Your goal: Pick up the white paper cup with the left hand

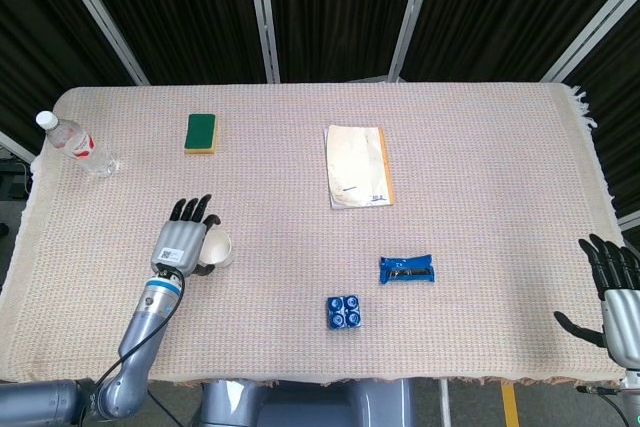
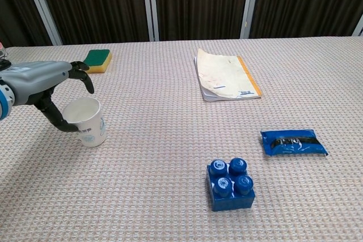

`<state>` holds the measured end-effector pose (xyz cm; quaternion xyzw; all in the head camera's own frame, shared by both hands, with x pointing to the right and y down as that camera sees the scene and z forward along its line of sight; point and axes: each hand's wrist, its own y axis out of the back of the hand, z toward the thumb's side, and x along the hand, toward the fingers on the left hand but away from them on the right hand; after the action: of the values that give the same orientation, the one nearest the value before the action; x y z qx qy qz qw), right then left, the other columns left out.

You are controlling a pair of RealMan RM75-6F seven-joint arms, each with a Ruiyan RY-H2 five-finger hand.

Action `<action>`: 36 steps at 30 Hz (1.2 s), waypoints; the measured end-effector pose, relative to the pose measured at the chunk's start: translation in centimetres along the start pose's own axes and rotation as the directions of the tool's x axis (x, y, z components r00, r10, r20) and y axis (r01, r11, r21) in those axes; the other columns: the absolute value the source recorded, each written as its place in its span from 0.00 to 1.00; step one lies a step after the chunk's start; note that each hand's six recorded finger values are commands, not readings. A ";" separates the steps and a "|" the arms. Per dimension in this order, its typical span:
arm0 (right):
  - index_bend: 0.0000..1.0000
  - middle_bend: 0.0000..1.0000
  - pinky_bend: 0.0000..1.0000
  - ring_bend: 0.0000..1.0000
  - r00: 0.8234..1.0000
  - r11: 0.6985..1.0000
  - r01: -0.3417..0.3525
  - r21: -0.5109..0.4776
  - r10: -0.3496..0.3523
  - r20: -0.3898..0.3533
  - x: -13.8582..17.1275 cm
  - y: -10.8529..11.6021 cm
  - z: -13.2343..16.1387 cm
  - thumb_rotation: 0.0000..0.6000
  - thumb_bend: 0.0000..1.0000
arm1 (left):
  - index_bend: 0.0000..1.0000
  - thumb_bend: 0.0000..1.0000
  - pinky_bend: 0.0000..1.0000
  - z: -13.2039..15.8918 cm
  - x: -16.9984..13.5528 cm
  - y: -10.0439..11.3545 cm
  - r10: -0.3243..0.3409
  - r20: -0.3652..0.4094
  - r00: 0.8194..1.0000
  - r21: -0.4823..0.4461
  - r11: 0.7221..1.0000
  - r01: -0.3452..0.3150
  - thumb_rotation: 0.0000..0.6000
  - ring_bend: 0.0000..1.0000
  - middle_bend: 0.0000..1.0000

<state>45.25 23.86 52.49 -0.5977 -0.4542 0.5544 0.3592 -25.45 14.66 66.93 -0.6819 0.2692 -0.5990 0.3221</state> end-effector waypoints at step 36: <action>0.00 0.00 0.00 0.00 1.000 1.000 -0.010 -0.001 0.010 0.005 -0.1 -0.2 -0.1 1.00 0.00 | 0.18 0.14 0.00 -3.4 0.7 -3.9 -0.032 0.034 0.999 -0.223 0.974 0.038 1.00 0.00 0.00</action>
<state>45.30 23.87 52.68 -0.5987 -0.4522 0.5578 0.3549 -28.79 16.29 70.59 -0.7274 0.3178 -0.5601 0.2370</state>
